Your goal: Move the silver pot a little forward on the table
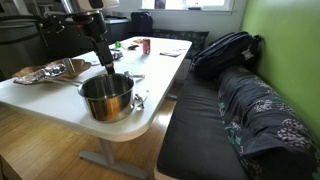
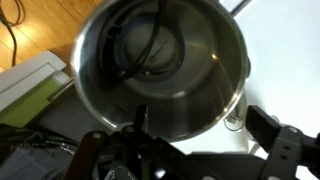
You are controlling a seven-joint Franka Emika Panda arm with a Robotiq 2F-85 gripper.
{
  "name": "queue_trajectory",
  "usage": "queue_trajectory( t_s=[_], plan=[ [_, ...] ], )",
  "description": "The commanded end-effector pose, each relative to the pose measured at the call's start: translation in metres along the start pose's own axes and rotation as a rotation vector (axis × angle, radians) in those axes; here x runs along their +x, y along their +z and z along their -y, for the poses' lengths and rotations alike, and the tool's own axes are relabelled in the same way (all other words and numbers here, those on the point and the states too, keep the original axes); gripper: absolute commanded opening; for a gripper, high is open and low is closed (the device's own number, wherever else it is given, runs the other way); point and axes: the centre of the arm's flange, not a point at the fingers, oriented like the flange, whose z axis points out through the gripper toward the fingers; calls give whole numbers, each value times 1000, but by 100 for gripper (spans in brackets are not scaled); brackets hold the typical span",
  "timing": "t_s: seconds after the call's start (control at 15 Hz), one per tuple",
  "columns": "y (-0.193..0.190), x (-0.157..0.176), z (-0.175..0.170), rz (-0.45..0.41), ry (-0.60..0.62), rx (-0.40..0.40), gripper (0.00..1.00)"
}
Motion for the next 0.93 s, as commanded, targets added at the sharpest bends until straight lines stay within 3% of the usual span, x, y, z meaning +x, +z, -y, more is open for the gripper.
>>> queue_trajectory(
  t_s=[0.0, 0.47, 0.53, 0.67, 0.87],
  plan=[
    [30, 3, 45, -30, -21, 4, 100],
    [68, -12, 63, 110, -38, -12, 98],
    [72, -13, 63, 121, -37, -11, 74],
    [77, -15, 65, 130, -38, -3, 73],
    [76, -14, 63, 131, -35, 0, 47]
  ],
)
